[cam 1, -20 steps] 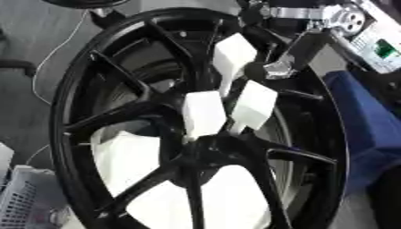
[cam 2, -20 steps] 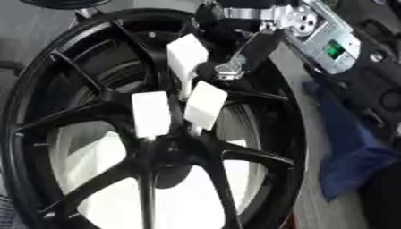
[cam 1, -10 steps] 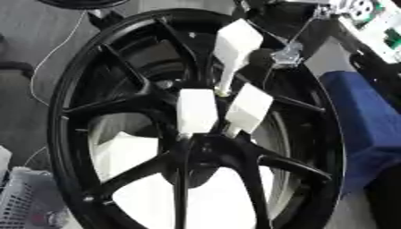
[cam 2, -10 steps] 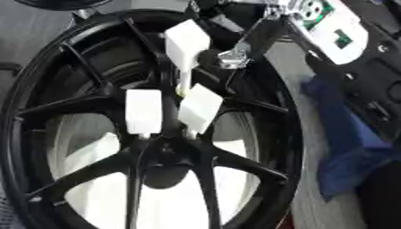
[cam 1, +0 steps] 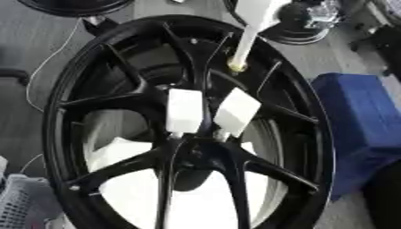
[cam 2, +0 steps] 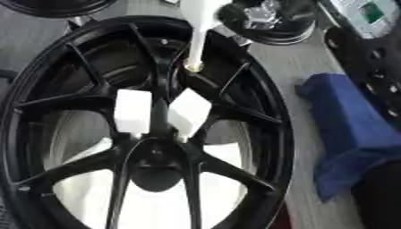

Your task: Pull the pin out of the wheel hub.

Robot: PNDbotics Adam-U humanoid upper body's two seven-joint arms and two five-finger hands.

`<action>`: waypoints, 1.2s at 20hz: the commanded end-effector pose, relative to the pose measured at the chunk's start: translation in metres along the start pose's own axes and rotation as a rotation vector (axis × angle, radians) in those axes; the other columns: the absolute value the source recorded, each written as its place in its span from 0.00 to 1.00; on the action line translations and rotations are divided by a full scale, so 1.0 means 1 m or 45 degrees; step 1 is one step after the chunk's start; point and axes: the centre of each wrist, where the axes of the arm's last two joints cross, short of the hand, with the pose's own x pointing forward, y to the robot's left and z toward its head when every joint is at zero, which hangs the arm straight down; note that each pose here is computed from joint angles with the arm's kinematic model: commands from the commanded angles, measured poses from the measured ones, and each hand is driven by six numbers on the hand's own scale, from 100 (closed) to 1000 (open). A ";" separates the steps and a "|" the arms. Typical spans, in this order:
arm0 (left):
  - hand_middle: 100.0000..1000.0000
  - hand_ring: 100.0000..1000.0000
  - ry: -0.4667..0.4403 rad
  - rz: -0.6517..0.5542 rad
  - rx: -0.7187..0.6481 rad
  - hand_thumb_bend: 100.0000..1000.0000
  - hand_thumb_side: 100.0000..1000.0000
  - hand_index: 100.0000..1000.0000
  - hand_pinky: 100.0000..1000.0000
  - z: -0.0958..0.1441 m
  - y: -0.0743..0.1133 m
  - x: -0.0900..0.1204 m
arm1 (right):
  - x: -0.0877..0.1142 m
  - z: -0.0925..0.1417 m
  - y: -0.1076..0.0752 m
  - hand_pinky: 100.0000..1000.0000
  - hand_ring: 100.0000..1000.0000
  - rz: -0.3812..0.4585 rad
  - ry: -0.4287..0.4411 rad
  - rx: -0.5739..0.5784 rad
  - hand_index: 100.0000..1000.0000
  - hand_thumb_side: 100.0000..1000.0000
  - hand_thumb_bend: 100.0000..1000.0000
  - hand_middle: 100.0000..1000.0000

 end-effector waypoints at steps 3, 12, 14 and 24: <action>0.55 0.62 -0.015 -0.044 0.047 0.26 0.63 0.69 0.72 0.003 0.010 0.004 | 0.026 0.065 -0.030 0.66 0.47 0.083 0.062 -0.146 0.43 0.26 0.00 0.27; 0.55 0.61 -0.005 -0.079 0.159 0.26 0.62 0.69 0.72 0.008 0.023 0.001 | 0.042 0.223 0.004 0.66 0.47 0.056 0.327 -0.625 0.45 0.17 0.00 0.29; 0.55 0.61 -0.004 -0.083 0.178 0.26 0.62 0.69 0.72 0.009 0.024 0.000 | 0.039 0.252 0.030 0.67 0.48 0.106 0.409 -0.720 0.48 0.19 0.00 0.32; 0.55 0.61 0.002 -0.069 0.199 0.26 0.63 0.69 0.72 0.010 0.024 -0.002 | 0.040 0.293 0.142 0.82 0.78 0.366 0.851 -0.640 0.91 0.45 0.28 0.81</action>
